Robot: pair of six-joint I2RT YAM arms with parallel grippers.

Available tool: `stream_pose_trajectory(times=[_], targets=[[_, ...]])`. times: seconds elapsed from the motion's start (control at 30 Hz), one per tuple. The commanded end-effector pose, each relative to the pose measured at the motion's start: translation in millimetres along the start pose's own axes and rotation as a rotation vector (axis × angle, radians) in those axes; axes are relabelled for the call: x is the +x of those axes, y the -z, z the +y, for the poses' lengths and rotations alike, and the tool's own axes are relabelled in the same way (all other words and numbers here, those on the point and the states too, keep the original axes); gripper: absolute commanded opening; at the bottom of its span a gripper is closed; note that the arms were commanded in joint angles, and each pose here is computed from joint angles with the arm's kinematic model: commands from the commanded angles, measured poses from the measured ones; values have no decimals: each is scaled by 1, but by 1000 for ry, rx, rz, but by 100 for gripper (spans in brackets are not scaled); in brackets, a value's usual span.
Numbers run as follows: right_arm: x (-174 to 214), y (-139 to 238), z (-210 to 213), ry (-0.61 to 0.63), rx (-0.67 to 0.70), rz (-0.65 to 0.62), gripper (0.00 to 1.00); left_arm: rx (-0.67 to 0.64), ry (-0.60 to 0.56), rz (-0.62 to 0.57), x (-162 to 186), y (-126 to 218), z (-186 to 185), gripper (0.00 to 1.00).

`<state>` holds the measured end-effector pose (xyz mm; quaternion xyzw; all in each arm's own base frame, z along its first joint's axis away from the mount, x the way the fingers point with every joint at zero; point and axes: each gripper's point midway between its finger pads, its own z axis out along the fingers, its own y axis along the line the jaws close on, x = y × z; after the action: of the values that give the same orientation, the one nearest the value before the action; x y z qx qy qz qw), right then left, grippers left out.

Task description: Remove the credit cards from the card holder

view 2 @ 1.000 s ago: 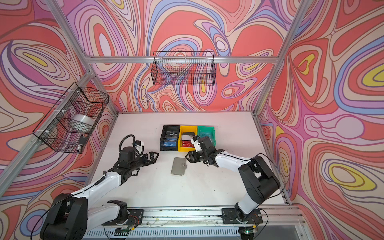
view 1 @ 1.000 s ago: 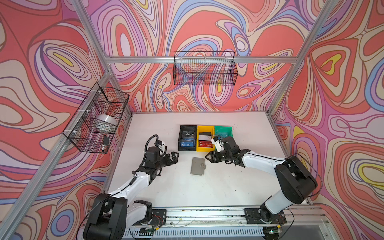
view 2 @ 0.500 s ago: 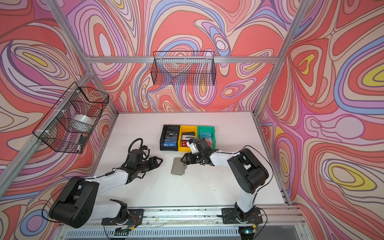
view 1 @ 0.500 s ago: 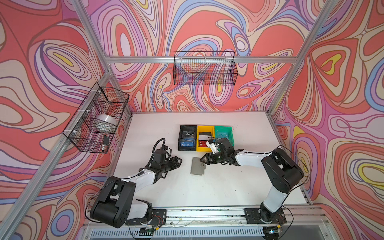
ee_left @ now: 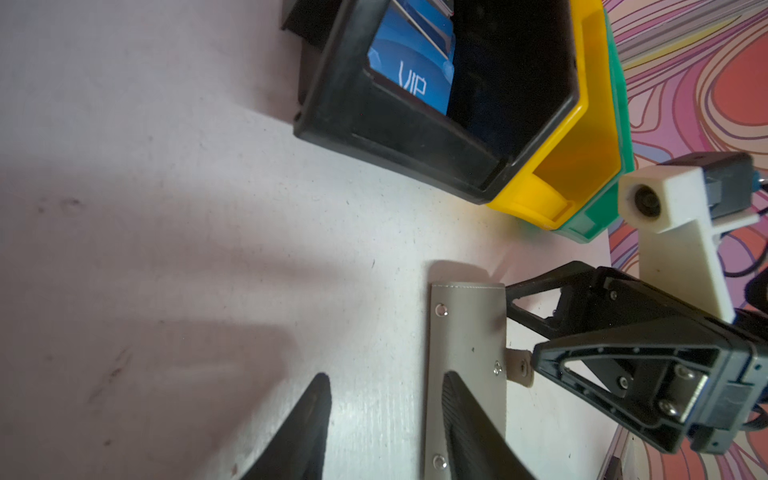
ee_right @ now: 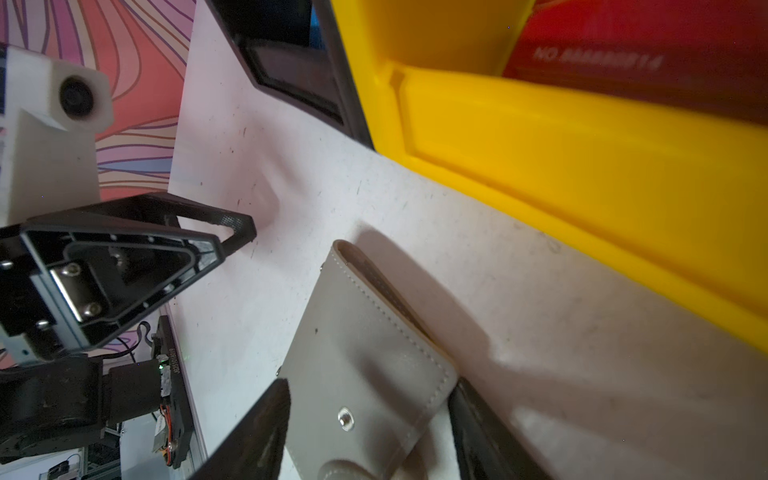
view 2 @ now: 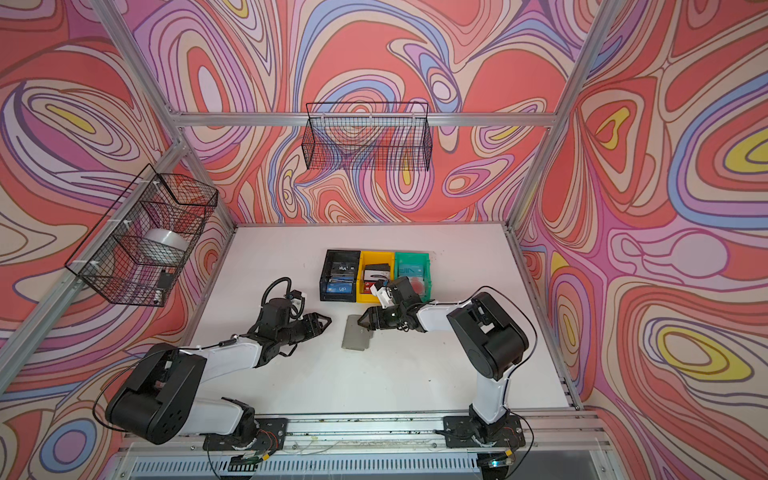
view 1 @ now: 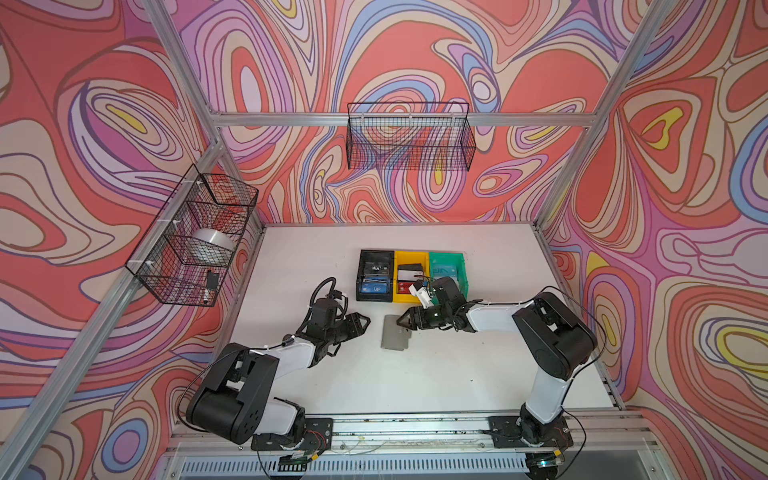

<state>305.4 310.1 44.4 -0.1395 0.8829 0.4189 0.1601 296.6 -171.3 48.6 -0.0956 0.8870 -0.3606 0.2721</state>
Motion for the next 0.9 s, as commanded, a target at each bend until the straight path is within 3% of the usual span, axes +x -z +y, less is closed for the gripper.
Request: stream_pose_trajectory(times=[0.0, 0.4, 0.87], targets=[[0, -4, 5, -7, -45, 3, 63, 34, -1, -10, -4, -5, -11, 44], [1, -4, 19, -6, -123, 21, 61, 82, 58, 37, 13, -28, -11, 41], [-2, 4, 55, 9, -284, 49, 54, 10, 46, 78, 15, -13, -10, 37]])
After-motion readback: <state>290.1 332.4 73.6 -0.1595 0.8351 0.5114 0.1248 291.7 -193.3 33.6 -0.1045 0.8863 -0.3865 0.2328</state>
